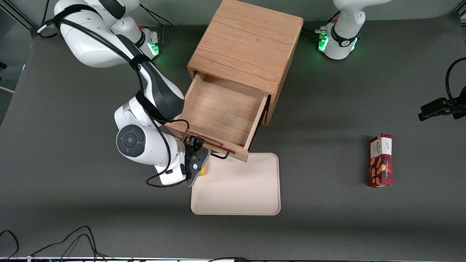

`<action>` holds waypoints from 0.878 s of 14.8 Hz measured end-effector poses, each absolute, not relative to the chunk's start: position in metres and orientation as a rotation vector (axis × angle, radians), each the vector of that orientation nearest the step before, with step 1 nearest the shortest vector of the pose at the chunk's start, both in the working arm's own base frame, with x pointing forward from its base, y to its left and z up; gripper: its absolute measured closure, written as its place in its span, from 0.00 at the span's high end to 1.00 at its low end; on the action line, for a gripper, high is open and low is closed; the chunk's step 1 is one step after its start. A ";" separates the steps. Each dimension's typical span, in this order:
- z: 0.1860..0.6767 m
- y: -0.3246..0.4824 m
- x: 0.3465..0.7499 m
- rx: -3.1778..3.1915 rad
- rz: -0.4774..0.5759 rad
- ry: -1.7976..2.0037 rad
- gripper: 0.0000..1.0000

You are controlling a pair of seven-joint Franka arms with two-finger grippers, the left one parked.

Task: Open upper drawer
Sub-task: 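Keep pulling the drawer handle further out with the right gripper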

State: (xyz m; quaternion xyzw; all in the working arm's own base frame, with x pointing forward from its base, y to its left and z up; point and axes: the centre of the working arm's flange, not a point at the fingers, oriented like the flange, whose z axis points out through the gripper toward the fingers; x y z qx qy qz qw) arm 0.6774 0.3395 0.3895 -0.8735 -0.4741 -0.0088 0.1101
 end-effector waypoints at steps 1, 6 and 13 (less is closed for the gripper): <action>0.390 0.337 0.680 -2.571 -0.032 -1.387 1.00; 0.394 0.321 0.691 -2.595 -0.057 -1.356 1.00; 0.406 0.316 0.696 -2.604 -0.088 -1.332 1.00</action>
